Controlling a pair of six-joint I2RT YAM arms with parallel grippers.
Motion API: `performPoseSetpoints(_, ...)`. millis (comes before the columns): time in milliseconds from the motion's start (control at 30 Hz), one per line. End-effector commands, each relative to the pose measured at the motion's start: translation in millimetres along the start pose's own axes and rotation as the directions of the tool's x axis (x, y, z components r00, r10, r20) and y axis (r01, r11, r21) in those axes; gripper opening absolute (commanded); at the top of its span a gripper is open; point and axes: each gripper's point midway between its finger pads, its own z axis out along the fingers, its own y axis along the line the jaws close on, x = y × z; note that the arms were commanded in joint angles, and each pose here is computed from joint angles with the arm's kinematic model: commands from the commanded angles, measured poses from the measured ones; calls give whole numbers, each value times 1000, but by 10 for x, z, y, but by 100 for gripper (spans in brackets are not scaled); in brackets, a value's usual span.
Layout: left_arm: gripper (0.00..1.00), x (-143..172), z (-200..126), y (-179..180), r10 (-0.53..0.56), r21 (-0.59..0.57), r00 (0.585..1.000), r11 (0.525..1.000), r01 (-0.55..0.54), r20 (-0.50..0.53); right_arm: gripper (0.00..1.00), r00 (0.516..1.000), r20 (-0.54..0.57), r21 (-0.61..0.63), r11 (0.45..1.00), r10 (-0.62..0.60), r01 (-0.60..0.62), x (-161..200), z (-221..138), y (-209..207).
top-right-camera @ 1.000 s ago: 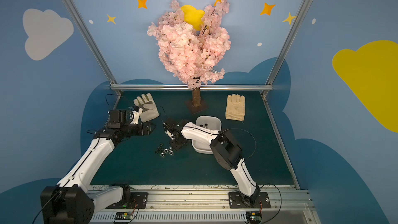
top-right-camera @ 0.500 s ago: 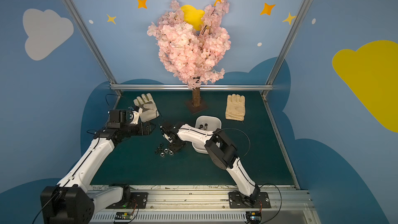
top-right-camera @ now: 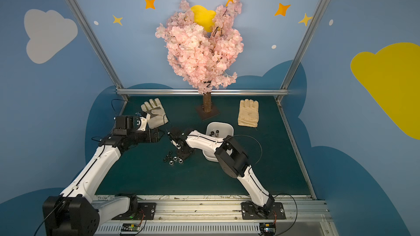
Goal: Put the nuts on the desktop into the storage box
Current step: Pick up the nut from the center of the board, then place the nut in the storage box.
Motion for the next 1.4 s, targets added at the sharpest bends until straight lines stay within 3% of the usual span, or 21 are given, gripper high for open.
performPoseSetpoints(0,100,-7,-7,-13,-1,7,1000,1000,1,0,18,991,108,18,996,83,-86,-147,-390,-236)
performPoseSetpoints(133,100,-2,-6,-14,-2,7,1000,1000,2,-1,18,955,222,6,979,199,-206,-169,-784,-629)
performPoseSetpoints(267,100,-7,-7,-17,-2,10,1000,1000,2,0,19,907,293,21,946,304,-324,35,-1019,-1148)
performPoseSetpoints(467,100,-13,-8,-20,0,10,1000,1000,0,2,18,850,223,121,852,477,-509,559,-922,-1925)
performPoseSetpoints(667,100,-1,-3,-7,-3,6,1000,1000,3,-2,18,801,135,169,783,583,-598,849,-663,-2374)
performPoseSetpoints(867,100,13,10,-1,-2,3,1000,1000,2,-8,21,812,94,167,795,576,-584,827,-498,-2463)
performPoseSetpoints(1033,100,18,12,6,-1,-4,1000,1000,1,-7,33,824,88,161,808,560,-566,768,-470,-2436)
performPoseSetpoints(1167,100,14,18,4,-1,-1,1000,1000,1,-8,45,837,114,170,820,535,-547,706,-606,-2374)
performPoseSetpoints(1367,100,18,18,16,-2,-8,1000,1000,2,-7,47,885,188,151,878,425,-454,451,-993,-1931)
